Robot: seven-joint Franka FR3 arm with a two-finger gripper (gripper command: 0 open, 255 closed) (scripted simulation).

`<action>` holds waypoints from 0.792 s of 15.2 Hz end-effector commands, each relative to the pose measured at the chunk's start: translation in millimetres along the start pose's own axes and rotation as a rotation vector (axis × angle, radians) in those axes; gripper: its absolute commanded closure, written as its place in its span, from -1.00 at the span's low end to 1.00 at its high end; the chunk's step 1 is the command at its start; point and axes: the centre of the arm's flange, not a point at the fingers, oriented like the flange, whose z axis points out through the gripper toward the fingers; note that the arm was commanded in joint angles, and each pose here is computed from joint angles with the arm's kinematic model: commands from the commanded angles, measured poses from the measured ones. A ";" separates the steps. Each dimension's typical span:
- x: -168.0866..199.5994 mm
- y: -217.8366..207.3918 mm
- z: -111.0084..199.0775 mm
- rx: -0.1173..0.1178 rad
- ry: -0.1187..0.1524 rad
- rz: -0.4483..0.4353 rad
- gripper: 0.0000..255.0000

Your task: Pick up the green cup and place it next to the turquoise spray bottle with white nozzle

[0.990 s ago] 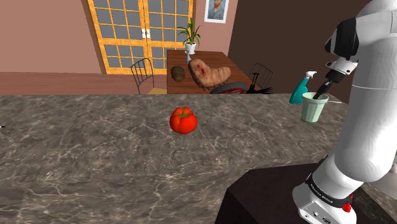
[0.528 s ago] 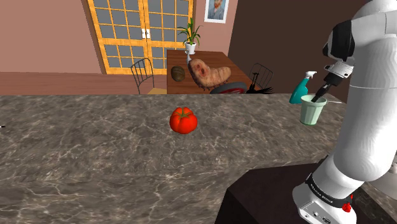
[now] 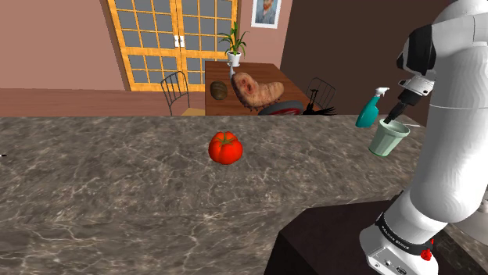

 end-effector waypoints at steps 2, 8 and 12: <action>0.1 0.0 -13.2 0.000 0.000 0.000 -1.00; 0.1 0.0 -50.0 0.000 0.000 0.000 -1.00; 0.1 0.0 -50.0 0.000 0.000 0.000 -1.00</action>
